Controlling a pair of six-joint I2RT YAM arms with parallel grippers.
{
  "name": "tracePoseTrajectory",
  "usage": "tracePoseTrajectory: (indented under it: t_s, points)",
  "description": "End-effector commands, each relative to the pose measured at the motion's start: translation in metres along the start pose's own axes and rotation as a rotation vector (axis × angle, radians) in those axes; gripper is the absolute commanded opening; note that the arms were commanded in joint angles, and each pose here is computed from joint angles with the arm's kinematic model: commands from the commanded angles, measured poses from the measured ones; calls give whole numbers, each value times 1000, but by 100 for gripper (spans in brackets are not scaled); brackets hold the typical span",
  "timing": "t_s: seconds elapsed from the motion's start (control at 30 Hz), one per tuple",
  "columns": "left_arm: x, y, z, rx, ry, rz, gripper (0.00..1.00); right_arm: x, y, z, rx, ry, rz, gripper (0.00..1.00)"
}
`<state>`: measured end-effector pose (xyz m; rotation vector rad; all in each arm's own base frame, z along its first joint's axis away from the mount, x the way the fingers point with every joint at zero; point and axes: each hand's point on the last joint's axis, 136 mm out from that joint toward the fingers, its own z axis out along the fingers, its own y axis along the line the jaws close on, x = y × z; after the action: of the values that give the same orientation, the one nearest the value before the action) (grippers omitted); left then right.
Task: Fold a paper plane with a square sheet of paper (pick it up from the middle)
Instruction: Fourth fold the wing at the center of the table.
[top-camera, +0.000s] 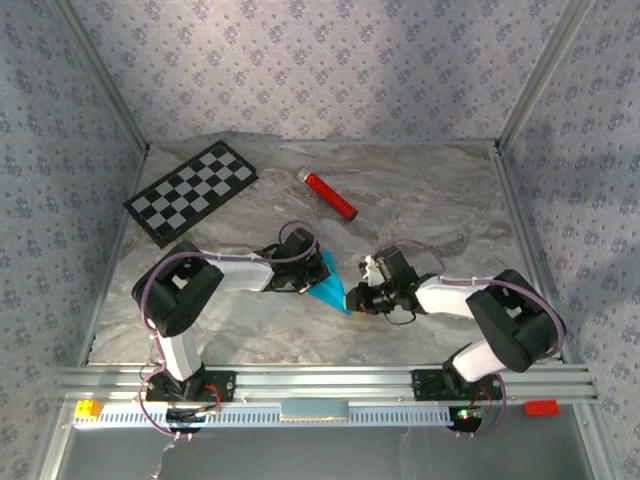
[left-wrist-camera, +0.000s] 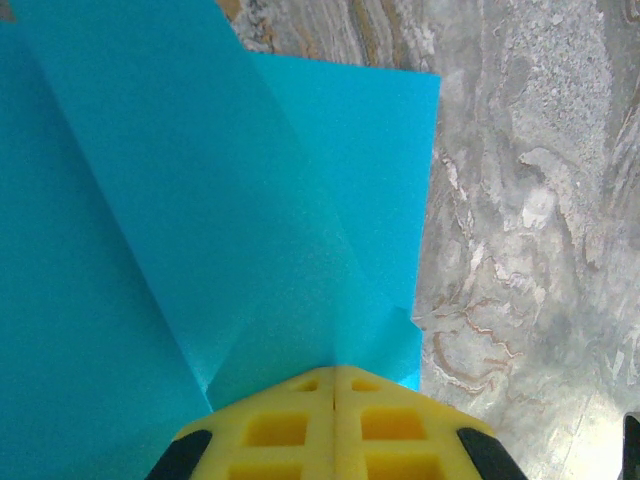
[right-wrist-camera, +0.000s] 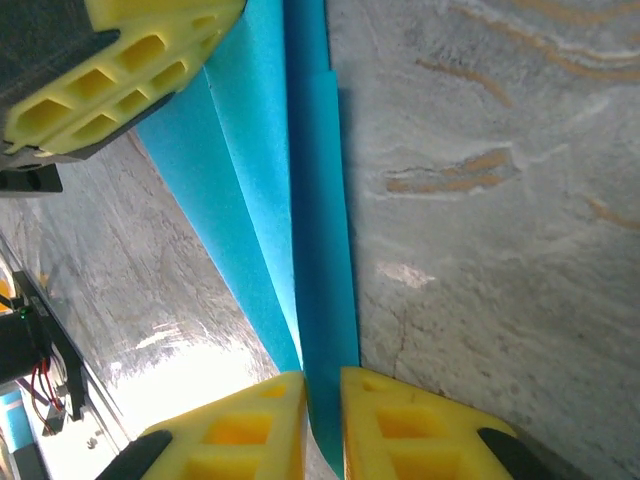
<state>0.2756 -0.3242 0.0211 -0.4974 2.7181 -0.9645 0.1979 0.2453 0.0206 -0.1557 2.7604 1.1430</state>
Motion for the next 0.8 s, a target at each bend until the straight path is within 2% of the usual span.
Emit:
tracePoseTrajectory:
  t_s: [0.0, 0.3, 0.57, 0.77]
  points:
    - [9, 34, 8, -115, 27, -18, 1, 30, -28, -1, 96, 89, 57, 17]
    - [9, 34, 8, -115, 28, -20, 1, 35, -32, 0, 92, 107, 39, 10]
    - [9, 35, 7, -120, 26, -24, 1, 36, -32, -2, 97, 114, 37, 17]
    - [9, 35, 7, -121, 26, -23, 1, 41, -35, -5, 114, 127, 34, 17]
